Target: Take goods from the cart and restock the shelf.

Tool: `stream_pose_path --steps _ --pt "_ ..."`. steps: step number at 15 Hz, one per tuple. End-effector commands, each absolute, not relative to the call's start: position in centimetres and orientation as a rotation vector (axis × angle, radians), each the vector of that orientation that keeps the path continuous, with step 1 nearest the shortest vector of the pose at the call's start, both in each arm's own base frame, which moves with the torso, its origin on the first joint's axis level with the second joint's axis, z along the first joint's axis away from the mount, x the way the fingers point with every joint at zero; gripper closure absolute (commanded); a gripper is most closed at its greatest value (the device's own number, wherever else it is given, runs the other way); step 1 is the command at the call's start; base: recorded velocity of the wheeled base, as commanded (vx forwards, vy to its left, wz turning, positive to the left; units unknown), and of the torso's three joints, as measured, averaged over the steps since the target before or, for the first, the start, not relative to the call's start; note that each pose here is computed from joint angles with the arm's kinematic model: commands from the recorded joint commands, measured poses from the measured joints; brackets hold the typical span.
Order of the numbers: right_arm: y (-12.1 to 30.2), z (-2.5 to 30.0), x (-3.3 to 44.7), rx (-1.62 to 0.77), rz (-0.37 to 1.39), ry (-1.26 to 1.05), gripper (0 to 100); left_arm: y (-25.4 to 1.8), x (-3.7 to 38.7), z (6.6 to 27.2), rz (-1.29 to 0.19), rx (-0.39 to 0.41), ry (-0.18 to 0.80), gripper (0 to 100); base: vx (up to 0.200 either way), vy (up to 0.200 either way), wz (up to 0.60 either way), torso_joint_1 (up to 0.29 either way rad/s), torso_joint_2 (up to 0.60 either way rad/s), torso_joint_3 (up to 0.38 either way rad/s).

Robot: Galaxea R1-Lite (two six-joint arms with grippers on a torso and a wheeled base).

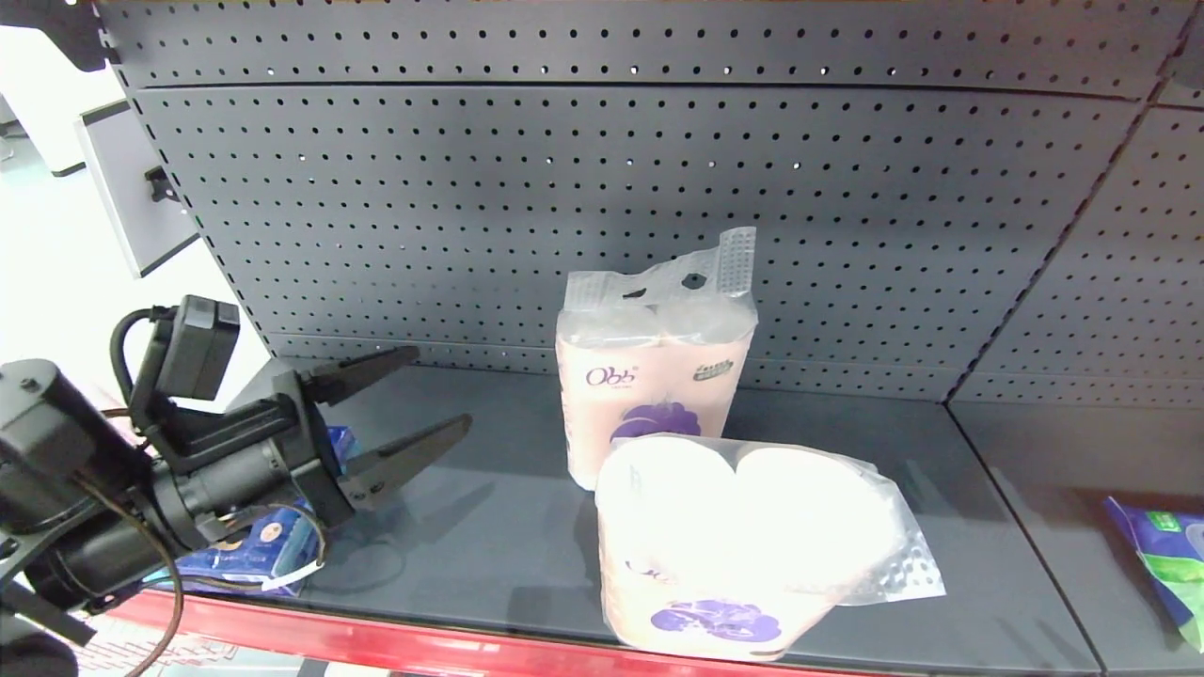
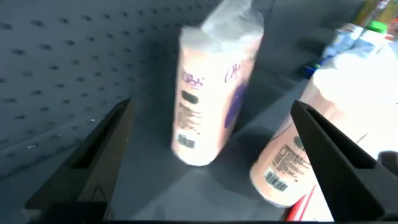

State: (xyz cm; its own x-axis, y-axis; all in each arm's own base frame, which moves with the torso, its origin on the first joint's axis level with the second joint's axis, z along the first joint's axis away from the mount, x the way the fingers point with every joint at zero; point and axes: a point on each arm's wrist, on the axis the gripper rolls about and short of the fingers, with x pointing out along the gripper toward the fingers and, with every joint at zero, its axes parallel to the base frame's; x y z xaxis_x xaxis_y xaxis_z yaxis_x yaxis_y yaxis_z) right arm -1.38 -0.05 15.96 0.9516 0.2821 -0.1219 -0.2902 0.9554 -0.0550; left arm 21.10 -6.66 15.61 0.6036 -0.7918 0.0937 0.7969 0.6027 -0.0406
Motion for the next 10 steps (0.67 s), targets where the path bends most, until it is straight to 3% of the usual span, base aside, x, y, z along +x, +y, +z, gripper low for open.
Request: stream_pose_path --steps 1,7,10 --pt "-0.1 15.6 -1.7 -0.071 0.285 0.098 0 -5.9 19.7 16.4 -0.882 -0.074 -0.107 0 0.0 0.0 0.0 0.0 0.0 0.0" --pt "-0.2 14.9 -1.7 -0.074 0.269 0.109 0 -4.9 19.1 16.2 -0.474 -0.08 -0.131 0 0.0 0.0 0.0 0.0 0.0 0.0" --pt "-0.2 13.8 -1.9 -0.075 0.257 0.119 0 -4.9 18.2 15.7 -0.423 -0.087 -0.107 0 0.0 0.0 0.0 0.0 0.0 0.0"
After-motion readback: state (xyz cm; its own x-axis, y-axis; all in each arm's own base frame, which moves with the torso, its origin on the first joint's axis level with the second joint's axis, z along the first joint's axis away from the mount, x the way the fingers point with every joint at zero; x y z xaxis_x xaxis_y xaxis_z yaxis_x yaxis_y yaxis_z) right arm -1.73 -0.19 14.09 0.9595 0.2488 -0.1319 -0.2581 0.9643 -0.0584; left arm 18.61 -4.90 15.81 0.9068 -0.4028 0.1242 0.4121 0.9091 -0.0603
